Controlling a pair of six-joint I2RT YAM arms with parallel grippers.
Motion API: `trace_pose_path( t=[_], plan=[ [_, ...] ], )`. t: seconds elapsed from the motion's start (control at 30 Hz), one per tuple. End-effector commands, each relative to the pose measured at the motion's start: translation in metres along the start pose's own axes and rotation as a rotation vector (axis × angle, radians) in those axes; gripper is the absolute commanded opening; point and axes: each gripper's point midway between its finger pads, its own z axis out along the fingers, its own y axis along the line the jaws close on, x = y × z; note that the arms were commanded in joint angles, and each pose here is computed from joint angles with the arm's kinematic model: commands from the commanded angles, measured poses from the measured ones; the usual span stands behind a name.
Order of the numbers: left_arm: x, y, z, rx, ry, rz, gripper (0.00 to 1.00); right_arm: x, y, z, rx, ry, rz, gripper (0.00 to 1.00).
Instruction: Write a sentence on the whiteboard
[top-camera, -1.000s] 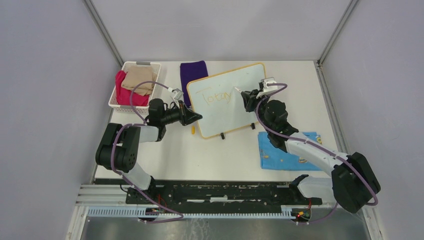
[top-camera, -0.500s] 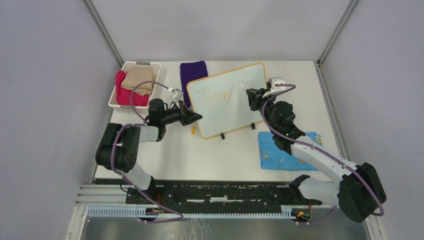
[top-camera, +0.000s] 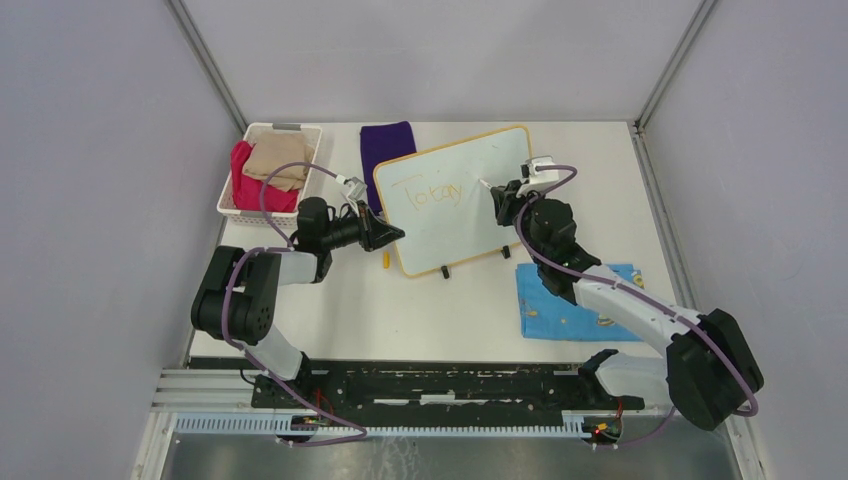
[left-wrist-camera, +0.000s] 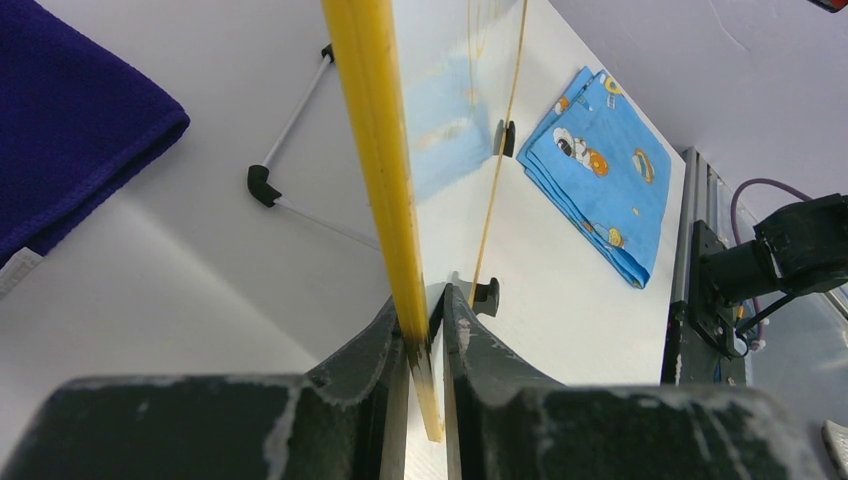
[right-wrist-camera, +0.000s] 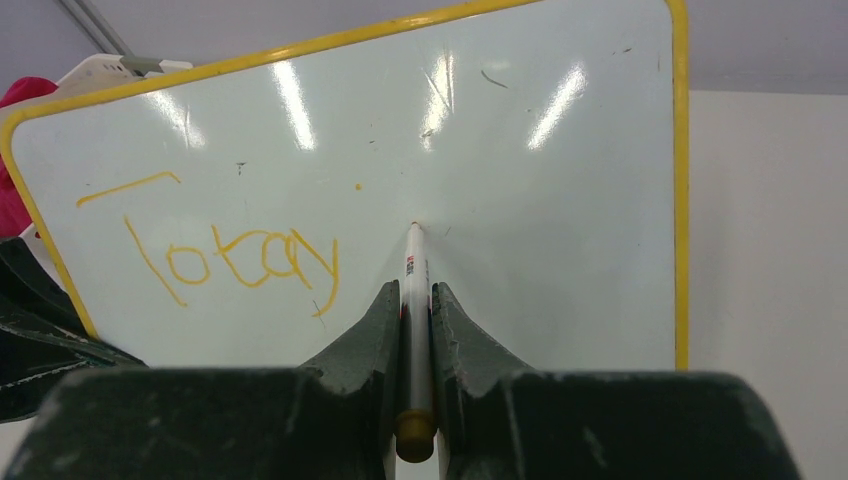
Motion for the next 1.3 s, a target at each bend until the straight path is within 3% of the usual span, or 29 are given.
trace_pose_path(
  t=[0.0,0.63,1.27],
  plan=[
    [0.023,0.021,0.001,-0.091,0.058,0.02,0.02,-0.033,0.002,0.008,0.018,-0.084,0.019,0.0],
    [0.023,0.021,0.001,-0.091,0.059,0.019,0.02,-0.009,0.014,0.008,-0.065,-0.03,0.021,0.0],
    [0.023,0.021,0.001,-0.094,0.059,0.022,0.02,0.004,-0.021,0.0,0.095,0.012,-0.015,0.0]
  ],
)
